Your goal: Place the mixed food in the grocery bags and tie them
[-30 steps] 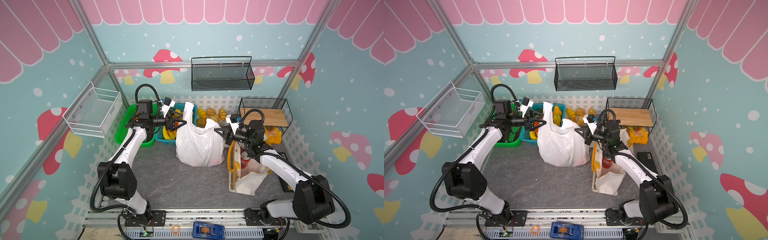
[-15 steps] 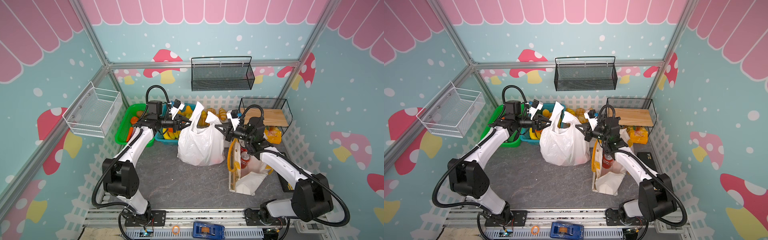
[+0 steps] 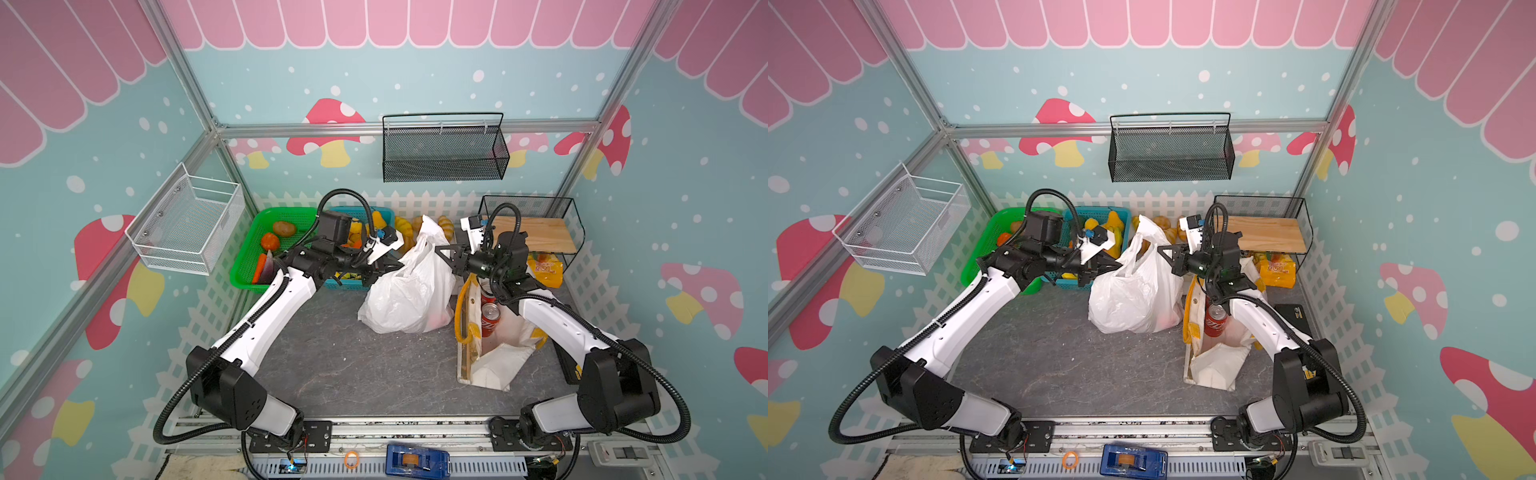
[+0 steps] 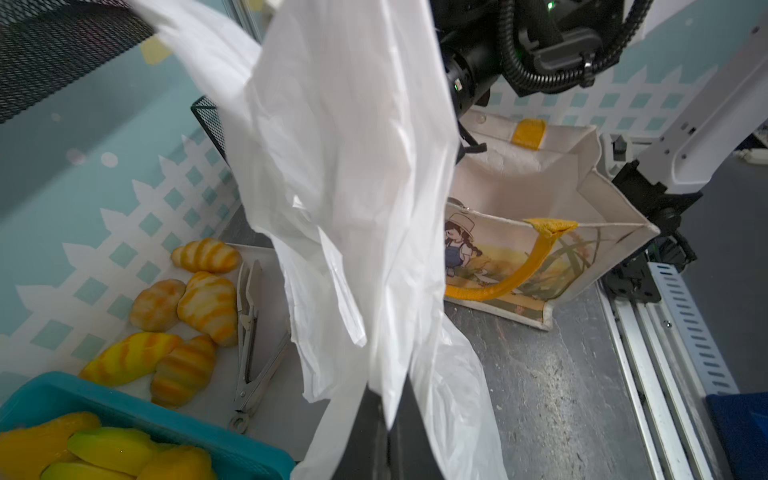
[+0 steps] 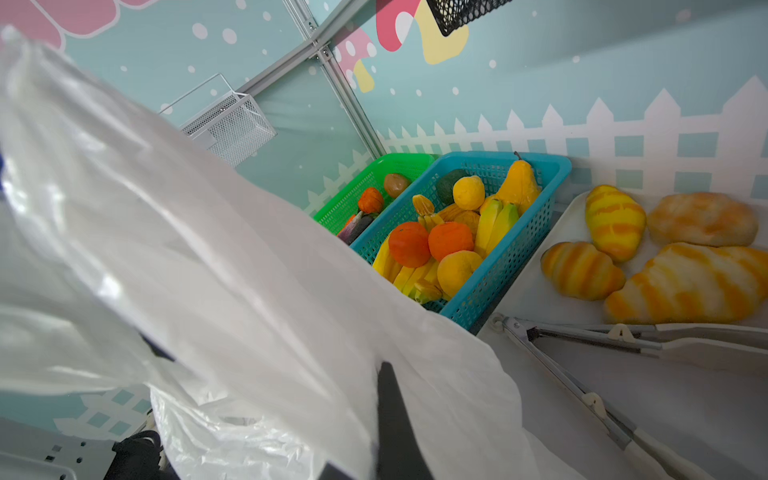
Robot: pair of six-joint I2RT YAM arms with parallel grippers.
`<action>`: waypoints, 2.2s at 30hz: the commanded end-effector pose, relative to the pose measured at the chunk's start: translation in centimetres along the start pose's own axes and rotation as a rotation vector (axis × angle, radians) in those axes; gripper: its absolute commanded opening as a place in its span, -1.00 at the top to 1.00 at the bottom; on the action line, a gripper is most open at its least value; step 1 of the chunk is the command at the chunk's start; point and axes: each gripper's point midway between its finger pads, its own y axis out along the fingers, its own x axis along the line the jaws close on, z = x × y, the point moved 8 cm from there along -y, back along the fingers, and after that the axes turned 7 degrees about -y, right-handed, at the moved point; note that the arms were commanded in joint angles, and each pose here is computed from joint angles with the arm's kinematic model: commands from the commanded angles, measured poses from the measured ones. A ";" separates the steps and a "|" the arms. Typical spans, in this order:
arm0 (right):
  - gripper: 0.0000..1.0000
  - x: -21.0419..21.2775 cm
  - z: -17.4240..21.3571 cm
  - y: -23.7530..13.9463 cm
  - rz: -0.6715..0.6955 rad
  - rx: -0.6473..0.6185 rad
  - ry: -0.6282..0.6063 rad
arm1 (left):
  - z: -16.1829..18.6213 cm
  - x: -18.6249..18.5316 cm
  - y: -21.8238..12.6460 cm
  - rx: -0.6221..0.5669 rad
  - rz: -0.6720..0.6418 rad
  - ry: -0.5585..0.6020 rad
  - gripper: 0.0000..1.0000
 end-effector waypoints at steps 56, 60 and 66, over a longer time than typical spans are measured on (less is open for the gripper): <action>-0.32 3.1 -2.7 -0.3 -0.296 -0.084 -0.777 | -3.1 1.5 3.2 0.330 -0.241 0.396 1.00; -0.33 2.9 -2.8 0.0 -0.301 -0.082 -0.765 | -3.1 1.5 3.2 0.332 -0.241 0.398 1.00; -0.09 2.7 -3.0 0.2 -0.297 -0.081 -0.757 | -3.0 1.5 3.2 0.344 -0.249 0.403 1.00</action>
